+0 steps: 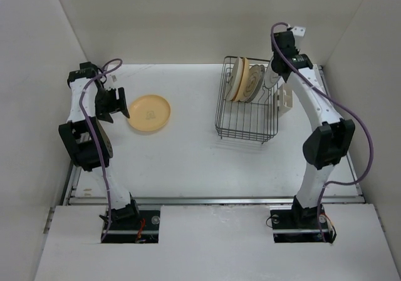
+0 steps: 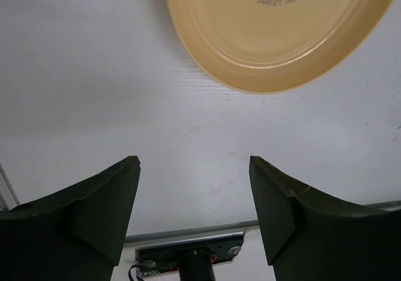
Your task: Unload the plates from the dish rack
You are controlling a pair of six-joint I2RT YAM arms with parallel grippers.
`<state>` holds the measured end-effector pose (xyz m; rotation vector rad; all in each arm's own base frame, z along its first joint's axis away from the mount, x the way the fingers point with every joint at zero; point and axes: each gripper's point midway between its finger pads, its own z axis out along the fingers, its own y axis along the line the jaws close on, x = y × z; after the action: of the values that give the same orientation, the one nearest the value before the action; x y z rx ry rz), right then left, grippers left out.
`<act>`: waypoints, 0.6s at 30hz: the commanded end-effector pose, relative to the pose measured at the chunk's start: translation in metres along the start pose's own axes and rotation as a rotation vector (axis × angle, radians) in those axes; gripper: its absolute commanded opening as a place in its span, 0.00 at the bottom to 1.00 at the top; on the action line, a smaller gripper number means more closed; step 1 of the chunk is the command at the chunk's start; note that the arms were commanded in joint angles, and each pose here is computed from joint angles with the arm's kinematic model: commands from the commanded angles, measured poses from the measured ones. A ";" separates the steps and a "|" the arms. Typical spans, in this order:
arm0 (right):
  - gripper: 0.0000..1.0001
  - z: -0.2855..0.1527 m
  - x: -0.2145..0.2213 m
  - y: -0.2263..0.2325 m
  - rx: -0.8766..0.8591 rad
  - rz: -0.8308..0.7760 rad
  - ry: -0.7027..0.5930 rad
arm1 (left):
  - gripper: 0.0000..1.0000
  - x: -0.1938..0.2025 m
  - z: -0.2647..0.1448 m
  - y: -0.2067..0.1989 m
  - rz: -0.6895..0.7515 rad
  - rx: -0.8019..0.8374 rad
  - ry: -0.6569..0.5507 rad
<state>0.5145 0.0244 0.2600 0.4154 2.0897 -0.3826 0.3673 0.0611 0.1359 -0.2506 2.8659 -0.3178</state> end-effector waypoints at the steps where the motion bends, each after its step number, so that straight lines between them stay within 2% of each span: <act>1: 0.00 -0.061 -0.085 -0.039 0.085 0.146 -0.264 | 0.68 0.005 -0.017 -0.003 0.008 0.009 0.019; 4: 0.00 -0.076 -0.089 -0.046 0.139 0.132 -0.282 | 0.68 0.010 -0.022 -0.001 0.024 -0.010 0.030; 6: 0.00 -0.104 -0.100 -0.044 0.080 0.137 -0.317 | 0.68 0.018 -0.024 0.003 0.011 -0.019 0.047; 7: 0.00 -0.116 -0.097 -0.015 -0.046 0.116 -0.325 | 0.68 0.018 -0.030 0.005 0.019 -0.023 0.027; 10: 0.00 -0.161 -0.092 0.033 -0.357 0.060 -0.350 | 0.68 0.025 -0.038 0.006 0.020 -0.025 0.024; 11: 0.00 -0.179 -0.062 0.085 -0.609 -0.036 -0.286 | 0.68 0.029 -0.037 0.011 0.014 -0.026 0.034; 13: 0.00 -0.200 -0.015 0.134 -0.882 -0.223 -0.210 | 0.68 0.035 -0.036 0.015 -0.001 -0.026 0.046; 14: 0.00 -0.226 0.033 0.168 -1.111 -0.315 -0.116 | 0.68 0.038 -0.037 0.019 -0.018 -0.028 0.051; 17: 0.00 -0.237 0.102 0.208 -1.297 -0.414 0.051 | 0.68 0.046 -0.034 0.026 -0.051 -0.019 0.073; 18: 0.00 -0.241 0.134 0.224 -1.355 -0.455 0.142 | 0.68 0.050 -0.032 0.029 -0.074 -0.019 0.084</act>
<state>0.4069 0.2763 0.3087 -0.4972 1.9980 0.4807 0.3266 0.0844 0.1408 -0.3295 2.9342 -0.3095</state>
